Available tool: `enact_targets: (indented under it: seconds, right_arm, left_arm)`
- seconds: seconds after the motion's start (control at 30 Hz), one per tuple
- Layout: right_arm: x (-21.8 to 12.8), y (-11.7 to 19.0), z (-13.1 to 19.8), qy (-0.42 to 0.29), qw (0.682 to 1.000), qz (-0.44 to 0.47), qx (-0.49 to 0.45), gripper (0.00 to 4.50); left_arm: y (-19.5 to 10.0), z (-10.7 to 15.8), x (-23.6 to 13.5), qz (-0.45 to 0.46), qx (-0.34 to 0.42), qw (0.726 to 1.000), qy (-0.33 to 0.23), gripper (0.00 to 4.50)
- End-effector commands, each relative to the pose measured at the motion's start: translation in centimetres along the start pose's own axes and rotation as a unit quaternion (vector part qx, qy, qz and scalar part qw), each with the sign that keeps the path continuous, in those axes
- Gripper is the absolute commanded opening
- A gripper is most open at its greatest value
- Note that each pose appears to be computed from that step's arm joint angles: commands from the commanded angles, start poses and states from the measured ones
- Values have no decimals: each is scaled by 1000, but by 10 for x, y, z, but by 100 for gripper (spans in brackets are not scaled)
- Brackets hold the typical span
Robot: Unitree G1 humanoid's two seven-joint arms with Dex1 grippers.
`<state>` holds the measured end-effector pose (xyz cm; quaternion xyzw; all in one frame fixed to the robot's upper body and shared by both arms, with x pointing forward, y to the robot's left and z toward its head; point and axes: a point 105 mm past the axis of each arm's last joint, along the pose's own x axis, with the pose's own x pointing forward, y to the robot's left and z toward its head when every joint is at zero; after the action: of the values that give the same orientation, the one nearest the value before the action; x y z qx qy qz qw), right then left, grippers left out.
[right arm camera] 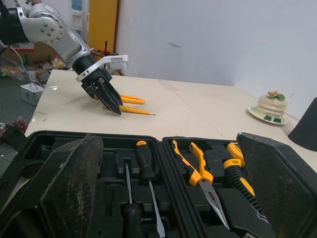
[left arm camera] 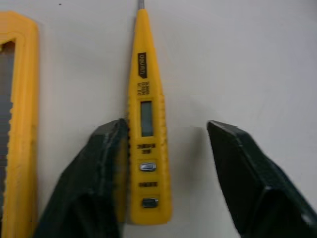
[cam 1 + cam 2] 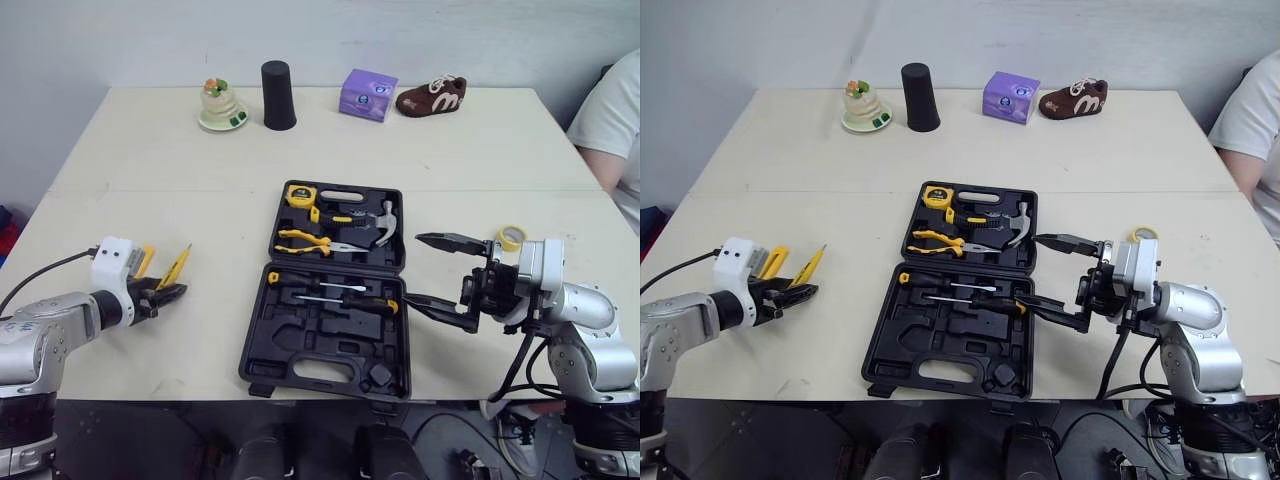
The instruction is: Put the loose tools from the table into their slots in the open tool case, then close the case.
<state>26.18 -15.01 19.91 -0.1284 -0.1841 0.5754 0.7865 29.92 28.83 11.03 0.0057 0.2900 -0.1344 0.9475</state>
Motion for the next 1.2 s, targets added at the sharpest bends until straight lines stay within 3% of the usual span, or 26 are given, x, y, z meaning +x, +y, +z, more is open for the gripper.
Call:
enact_targets:
  seconds: [0.03, 0.07, 0.2, 0.27, 0.33, 0.4, 0.53, 0.6, 0.7, 0.83, 1.03, 1.2]
  right_arm:
    - [0, 1, 7, -1, 1000, 5, -11, 450]
    - [0, 2, 7, -1, 1000, 6, -11, 450]
    - [-1, 2, 6, 0, 1000, 5, -10, 450]
    - [-1, 2, 6, 2, 1000, 5, -10, 450]
    - [-5, 1, 4, 10, 1000, 1, -12, 450]
    - [-14, 0, 3, 24, 1000, -3, -14, 450]
    - [-28, 0, 0, 46, 999, -6, -16, 450]
    - [-33, 0, -2, 59, 998, -5, -18, 450]
    - [-39, 1, -4, 66, 998, -8, -19, 450]
    - [-49, 3, -6, 76, 997, -10, -19, 450]
    - [-63, 11, -12, 98, 995, -11, -8, 450]
    - [-61, 18, -11, 93, 996, -14, -5, 450]
  left_arm:
    - [-2, -30, 6, -13, -11, 999, 51, 81]
    - [-1, -28, 5, -11, -4, 999, 46, 50]
    - [4, -16, 1, 2, 26, 1000, 11, 50]
    - [1, 2, -4, -1, 51, 998, -39, 50]
    - [-18, 41, -18, -36, 135, 981, -136, 50]
    - [-47, 62, -31, -94, 216, 954, -186, 50]
    - [-78, 70, -37, -166, 292, 922, -192, 50]
    - [-105, 75, -38, -221, 344, 890, -200, 50]
    - [-135, 76, -35, -291, 390, 853, -188, 50]
    - [-162, 67, -24, -361, 474, 795, -109, 50]
    - [-181, 60, -8, -399, 532, 747, -12, 50]
    - [-186, 58, 10, -379, 577, 722, 50, 50]
